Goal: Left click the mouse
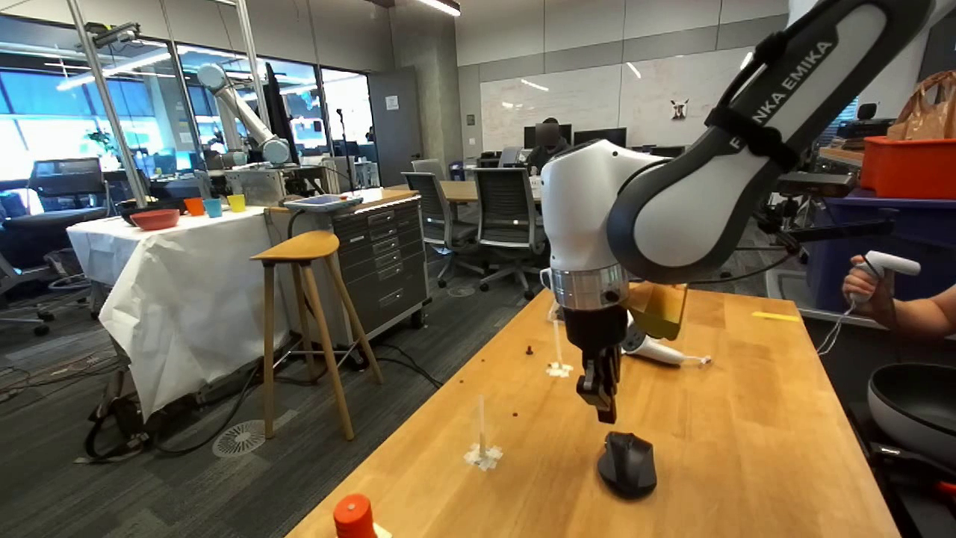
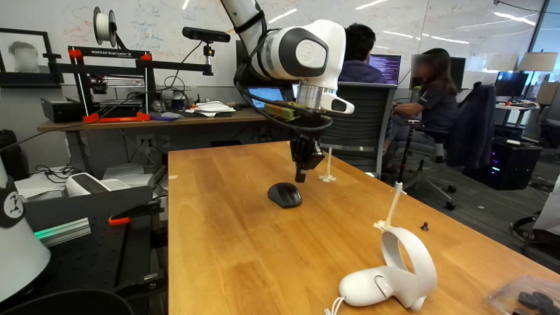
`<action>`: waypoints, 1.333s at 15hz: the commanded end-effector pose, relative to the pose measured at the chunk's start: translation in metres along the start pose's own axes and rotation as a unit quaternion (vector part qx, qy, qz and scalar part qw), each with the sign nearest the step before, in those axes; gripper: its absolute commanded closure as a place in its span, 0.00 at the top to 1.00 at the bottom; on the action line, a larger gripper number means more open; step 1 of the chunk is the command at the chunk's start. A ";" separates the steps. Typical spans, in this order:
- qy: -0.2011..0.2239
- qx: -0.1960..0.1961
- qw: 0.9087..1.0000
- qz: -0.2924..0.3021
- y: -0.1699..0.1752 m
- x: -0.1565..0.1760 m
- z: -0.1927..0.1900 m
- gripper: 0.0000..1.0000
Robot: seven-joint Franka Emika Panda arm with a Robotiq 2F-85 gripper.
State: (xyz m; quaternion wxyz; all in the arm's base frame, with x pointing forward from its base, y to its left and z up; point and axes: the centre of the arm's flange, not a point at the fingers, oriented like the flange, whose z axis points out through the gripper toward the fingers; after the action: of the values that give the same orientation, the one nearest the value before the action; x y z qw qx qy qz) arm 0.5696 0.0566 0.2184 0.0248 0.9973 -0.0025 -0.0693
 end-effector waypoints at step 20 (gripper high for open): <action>0.067 0.023 0.997 0.016 0.031 -0.048 -0.238 0.54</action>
State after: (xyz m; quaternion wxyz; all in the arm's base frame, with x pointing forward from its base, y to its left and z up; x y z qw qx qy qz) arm 0.5615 0.0443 0.4389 0.0175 0.9996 -0.0192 0.0051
